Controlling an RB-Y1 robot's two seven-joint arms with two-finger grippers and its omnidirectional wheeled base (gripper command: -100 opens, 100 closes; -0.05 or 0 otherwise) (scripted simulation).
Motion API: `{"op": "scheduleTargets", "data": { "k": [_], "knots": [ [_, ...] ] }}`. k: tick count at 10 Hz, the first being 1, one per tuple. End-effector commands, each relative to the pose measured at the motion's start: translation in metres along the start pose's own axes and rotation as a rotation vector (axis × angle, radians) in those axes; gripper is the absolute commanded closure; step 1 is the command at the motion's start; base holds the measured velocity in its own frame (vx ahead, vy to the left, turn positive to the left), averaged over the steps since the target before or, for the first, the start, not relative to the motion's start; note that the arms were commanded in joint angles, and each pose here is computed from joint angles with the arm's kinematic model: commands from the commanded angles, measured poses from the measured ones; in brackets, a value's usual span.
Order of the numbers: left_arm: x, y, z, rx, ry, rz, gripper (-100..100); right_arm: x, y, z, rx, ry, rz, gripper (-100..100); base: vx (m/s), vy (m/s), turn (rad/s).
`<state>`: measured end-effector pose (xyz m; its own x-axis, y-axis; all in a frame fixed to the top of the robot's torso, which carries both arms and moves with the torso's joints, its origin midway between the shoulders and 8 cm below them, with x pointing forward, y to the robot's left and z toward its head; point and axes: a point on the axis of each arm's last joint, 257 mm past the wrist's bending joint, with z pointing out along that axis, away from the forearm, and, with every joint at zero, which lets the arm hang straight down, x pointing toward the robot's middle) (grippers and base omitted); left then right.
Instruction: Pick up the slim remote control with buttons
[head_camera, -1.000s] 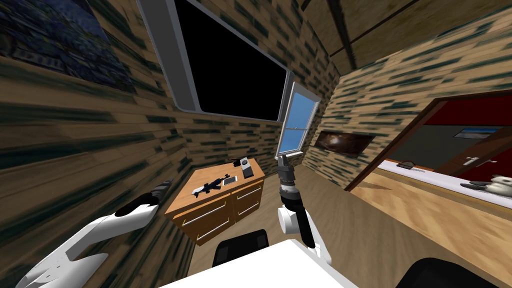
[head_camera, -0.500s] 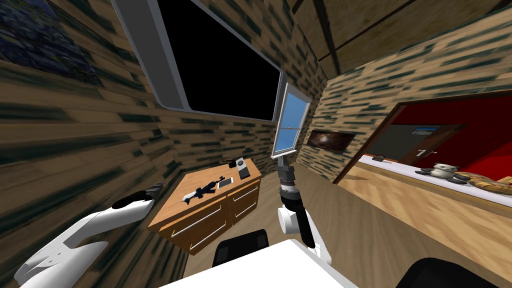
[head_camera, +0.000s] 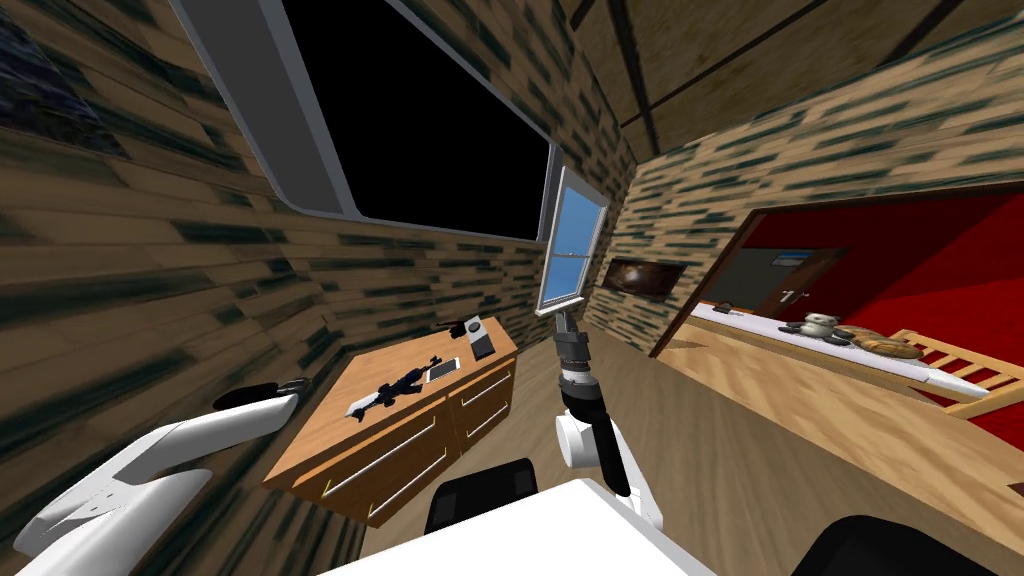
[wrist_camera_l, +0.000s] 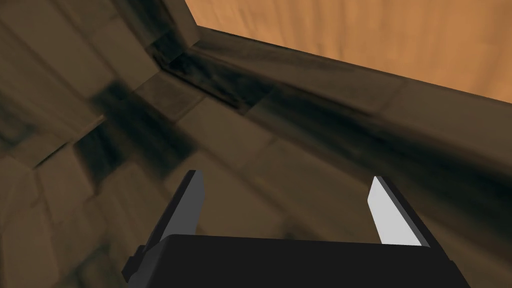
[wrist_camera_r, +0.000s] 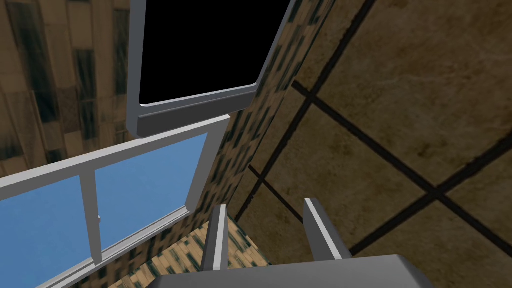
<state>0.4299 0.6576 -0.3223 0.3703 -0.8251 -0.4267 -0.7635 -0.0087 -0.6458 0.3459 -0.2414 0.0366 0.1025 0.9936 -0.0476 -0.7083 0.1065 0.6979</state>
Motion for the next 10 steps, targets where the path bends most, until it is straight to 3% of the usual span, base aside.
{"op": "scheduleTargets", "data": {
  "k": [1,5,10],
  "knots": [
    [0.001,0.010,0.004,-0.036,0.002,-0.005,-100,0.000,0.000,0.000,0.000,0.000,0.000,0,0.000,0.005,0.026],
    [-0.009,0.028,0.008,-0.155,0.011,-0.069,-100,0.000,0.000,0.000,0.000,0.000,0.000,0,-0.002,0.007,-0.092],
    [-0.007,0.070,0.010,-0.324,0.043,-0.137,-100,0.000,0.000,0.000,0.000,0.000,0.000,0,-0.007,0.010,-0.110]
  ]
}}
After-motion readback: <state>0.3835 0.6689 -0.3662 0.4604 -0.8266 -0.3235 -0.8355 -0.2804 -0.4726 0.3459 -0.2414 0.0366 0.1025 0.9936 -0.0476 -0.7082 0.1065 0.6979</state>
